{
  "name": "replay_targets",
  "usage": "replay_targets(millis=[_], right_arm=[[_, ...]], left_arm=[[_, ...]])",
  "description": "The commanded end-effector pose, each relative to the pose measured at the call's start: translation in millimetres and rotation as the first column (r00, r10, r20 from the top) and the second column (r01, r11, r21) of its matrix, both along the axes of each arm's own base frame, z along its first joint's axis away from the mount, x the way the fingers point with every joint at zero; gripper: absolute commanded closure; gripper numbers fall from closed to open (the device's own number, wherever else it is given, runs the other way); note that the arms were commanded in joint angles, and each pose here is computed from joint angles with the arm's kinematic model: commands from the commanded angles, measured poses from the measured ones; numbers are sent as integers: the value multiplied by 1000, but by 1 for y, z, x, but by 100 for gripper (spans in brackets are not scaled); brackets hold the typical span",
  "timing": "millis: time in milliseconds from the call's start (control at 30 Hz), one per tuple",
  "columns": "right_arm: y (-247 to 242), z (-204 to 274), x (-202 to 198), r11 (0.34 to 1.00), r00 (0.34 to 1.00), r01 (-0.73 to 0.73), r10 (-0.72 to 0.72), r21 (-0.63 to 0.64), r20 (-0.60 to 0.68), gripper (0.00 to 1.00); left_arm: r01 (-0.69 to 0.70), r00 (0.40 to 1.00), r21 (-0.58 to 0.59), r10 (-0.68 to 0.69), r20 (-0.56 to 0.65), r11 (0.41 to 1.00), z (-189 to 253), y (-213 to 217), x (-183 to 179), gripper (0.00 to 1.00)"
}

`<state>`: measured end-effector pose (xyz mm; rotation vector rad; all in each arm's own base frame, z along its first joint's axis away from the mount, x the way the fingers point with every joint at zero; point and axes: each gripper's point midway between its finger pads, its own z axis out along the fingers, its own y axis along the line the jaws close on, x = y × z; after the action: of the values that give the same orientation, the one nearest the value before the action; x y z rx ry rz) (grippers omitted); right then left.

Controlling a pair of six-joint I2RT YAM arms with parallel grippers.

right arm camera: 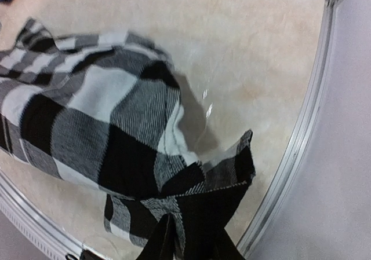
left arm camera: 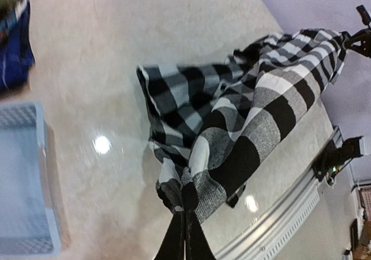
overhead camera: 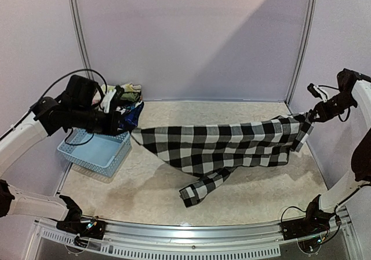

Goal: Fold and stack the mixed laundry pile
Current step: Flatten out the crumpled shirt at the center of the board.

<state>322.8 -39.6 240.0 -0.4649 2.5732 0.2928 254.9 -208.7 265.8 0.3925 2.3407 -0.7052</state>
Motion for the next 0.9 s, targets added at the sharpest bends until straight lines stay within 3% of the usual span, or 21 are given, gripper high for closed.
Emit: replay_targets(millis=[0,67,133,200,267,433,567,700,867], right_arm=[[-4,-83,-100,990,873,-133,91,-55,-480,77],[-15,-111,-127,981,800,-161,68,-104,-597,69],[-20,-121,-136,976,767,-177,58,-123,-639,61],[-20,-114,-122,981,795,-151,46,-124,-605,56],[-16,-94,-98,989,842,-112,45,-92,-538,51],[-6,-73,-38,999,928,-52,52,11,-369,41],[0,-99,-15,995,920,-29,66,100,-387,39],[26,-118,4,968,912,-70,160,243,-377,34],[69,-141,19,933,889,-148,271,328,-370,33]], left_arm=[[19,927,32,-5,-376,999,-86,11,-70,100],[48,899,55,-20,-438,997,-99,15,-87,97],[70,904,110,-16,-426,992,-97,20,-84,77],[73,936,174,-7,-351,982,-80,21,-61,58],[73,956,217,-6,-294,973,-70,14,-35,49],[75,972,228,-20,-232,971,-81,-28,38,47],[72,965,250,-4,-262,966,-117,-51,87,46],[85,956,235,-13,-294,968,-154,-63,116,44],[83,915,151,-15,-403,985,-190,-67,124,43]])
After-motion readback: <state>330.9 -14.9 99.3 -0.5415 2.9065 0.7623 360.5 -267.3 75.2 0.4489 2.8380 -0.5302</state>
